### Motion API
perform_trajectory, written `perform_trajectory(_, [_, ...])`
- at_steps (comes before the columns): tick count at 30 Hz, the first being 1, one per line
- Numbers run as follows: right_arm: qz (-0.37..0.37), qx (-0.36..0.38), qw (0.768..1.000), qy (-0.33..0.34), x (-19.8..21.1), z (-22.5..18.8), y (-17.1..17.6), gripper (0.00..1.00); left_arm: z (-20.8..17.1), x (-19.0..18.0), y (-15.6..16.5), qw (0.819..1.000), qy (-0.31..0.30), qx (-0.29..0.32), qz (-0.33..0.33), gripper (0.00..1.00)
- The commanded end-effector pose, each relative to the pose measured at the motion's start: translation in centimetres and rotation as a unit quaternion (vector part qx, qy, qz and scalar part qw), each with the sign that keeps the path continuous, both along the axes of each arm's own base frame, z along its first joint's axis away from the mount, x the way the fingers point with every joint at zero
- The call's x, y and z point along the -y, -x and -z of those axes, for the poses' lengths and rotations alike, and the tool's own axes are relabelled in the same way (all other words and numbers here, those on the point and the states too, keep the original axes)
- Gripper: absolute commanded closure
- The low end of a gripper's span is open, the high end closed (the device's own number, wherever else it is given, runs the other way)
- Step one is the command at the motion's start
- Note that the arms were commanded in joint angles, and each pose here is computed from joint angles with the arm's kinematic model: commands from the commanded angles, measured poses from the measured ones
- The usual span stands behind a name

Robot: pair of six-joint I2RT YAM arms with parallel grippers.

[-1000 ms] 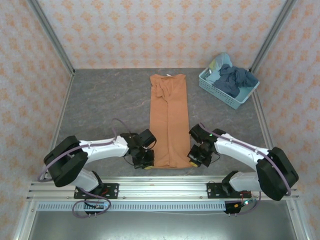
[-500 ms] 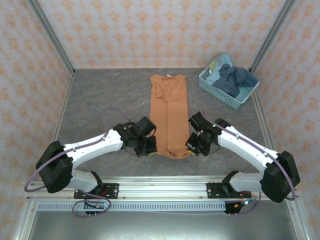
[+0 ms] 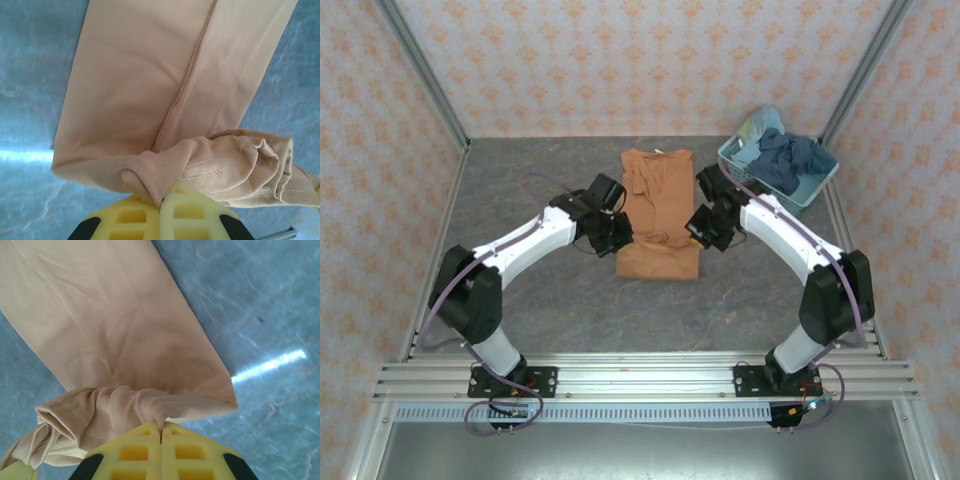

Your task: Fold and stack the t-shirts

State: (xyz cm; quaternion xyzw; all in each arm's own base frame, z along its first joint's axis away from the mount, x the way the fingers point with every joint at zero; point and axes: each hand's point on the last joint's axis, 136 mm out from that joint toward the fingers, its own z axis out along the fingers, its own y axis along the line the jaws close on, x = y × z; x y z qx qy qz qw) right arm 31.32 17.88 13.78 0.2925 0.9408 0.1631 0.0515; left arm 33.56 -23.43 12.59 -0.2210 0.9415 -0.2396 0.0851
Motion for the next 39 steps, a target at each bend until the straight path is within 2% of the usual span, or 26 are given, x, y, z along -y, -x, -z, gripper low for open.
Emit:
perform_trajectory(1, [-0.006,0.015,1.000,0.024,0.4,0.1,-2.9,1.00,-0.7,-0.5,-3.0,1.000,-0.005,0.016,0.001,1.00])
perform_trajectory(7, [0.014,0.015,0.999,0.030,0.6,1.7,-7.0,1.00,-0.1,-0.9,-7.2,1.000,-0.009,0.017,-0.007,1.00])
perform_trajectory(14, [0.026,0.007,0.999,0.026,0.3,4.8,-11.3,1.00,3.2,-1.6,-11.2,1.000,-0.011,0.001,-0.019,0.99])
perform_trajectory(15, [0.021,0.008,0.999,0.023,0.0,5.1,-12.0,0.96,3.7,-1.6,-11.7,1.000,-0.012,-0.003,-0.019,0.91])
perform_trajectory(16, [0.018,0.008,1.000,0.022,0.0,5.2,-12.4,0.85,3.9,-1.5,-12.1,1.000,-0.013,-0.006,-0.018,0.79])
perform_trajectory(17, [0.013,0.011,1.000,0.023,-0.2,5.1,-12.9,0.69,4.2,-1.8,-12.4,1.000,-0.020,-0.008,-0.020,0.61])
perform_trajectory(18, [0.011,0.010,0.999,0.032,0.2,5.0,-13.0,0.58,3.9,-2.2,-12.7,0.999,-0.031,-0.005,-0.023,0.47])
perform_trajectory(19, [0.010,0.011,0.999,0.043,0.6,4.6,-13.1,0.52,3.5,-2.5,-12.8,0.999,-0.039,0.002,-0.025,0.41])
perform_trajectory(22, [0.010,0.016,0.998,0.060,1.8,3.4,-12.3,0.47,0.9,-3.3,-12.4,0.998,-0.037,0.045,-0.038,0.37])
perform_trajectory(25, [0.014,0.025,0.998,0.047,2.0,2.7,-9.8,0.46,0.0,-4.6,-9.5,0.997,-0.040,0.045,-0.049,0.37])
perform_trajectory(31, [0.012,-0.002,1.000,-0.007,0.7,5.0,-2.9,0.45,4.8,-4.3,-1.6,0.995,0.025,-0.037,-0.091,0.41])
perform_trajectory(35, [0.030,-0.030,0.998,-0.045,-0.1,7.4,0.2,0.45,6.8,-3.0,-0.4,0.989,0.066,-0.053,-0.125,0.40])
perform_trajectory(39, [0.055,-0.050,0.995,-0.067,-0.5,9.5,1.1,0.45,8.3,-1.8,-0.9,0.982,0.092,-0.064,-0.151,0.40])
